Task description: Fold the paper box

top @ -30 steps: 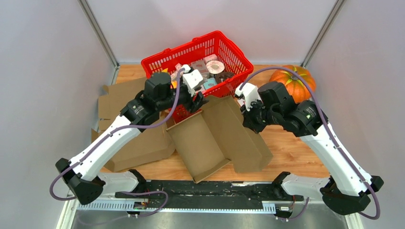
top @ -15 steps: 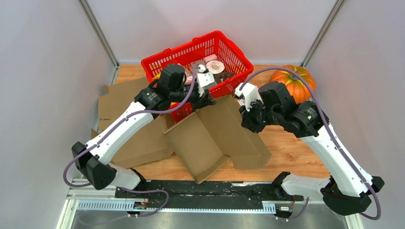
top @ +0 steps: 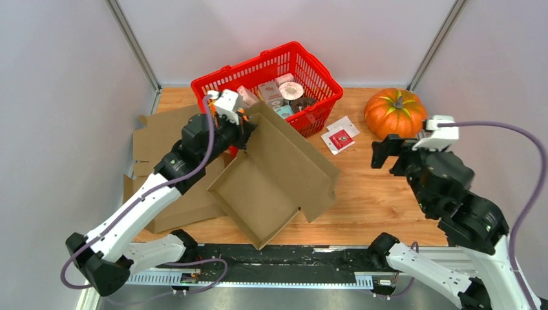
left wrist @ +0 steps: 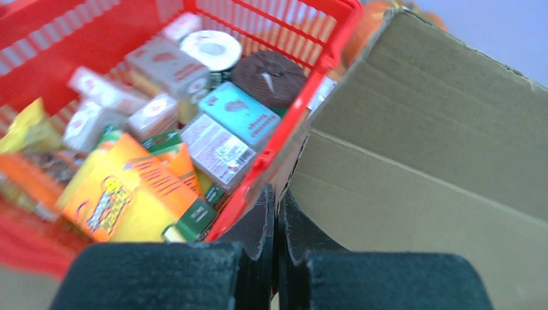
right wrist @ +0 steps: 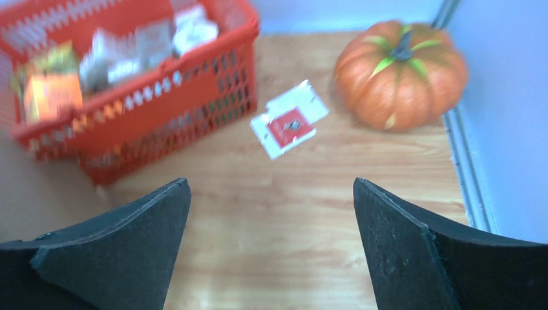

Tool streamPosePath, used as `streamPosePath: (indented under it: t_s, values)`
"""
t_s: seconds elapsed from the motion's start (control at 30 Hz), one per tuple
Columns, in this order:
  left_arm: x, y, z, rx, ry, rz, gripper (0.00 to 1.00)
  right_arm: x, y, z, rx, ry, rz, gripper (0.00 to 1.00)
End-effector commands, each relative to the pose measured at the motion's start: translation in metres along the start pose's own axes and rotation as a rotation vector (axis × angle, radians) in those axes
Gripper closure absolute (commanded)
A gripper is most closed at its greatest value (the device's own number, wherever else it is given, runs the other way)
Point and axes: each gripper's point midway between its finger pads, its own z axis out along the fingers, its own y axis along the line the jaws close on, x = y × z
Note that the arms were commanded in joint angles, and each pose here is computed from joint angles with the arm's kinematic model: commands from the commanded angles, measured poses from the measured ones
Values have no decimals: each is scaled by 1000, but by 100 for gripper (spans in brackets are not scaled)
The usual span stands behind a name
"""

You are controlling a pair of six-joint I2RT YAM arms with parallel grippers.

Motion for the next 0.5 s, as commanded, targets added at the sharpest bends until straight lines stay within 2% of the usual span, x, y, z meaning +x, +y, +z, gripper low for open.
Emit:
streamPosePath:
  t_s: [0.0,0.1,0.2,0.33,0.4,0.43,0.47]
  values:
    - [-38,38,-32,-256,-182,-331,100,-41,-26,-1,170,-180,125,0]
    - [-37,51,-47,-355,-196,-449,100,-35,-19,8,166,-140,114,0]
    - [-20,58,-51,-425,-144,-520,100,-23,-7,22,149,-84,138,0]
    - [-4,53,-48,-399,-109,-540,100,-3,14,47,60,35,208,0]
    - [13,53,-47,-399,-81,-532,100,13,-4,67,125,93,289,0]
    - [14,54,-51,-397,-86,-532,100,17,8,75,36,130,336,0]
    - [27,55,-50,-399,-65,-511,100,24,6,84,21,157,376,0]
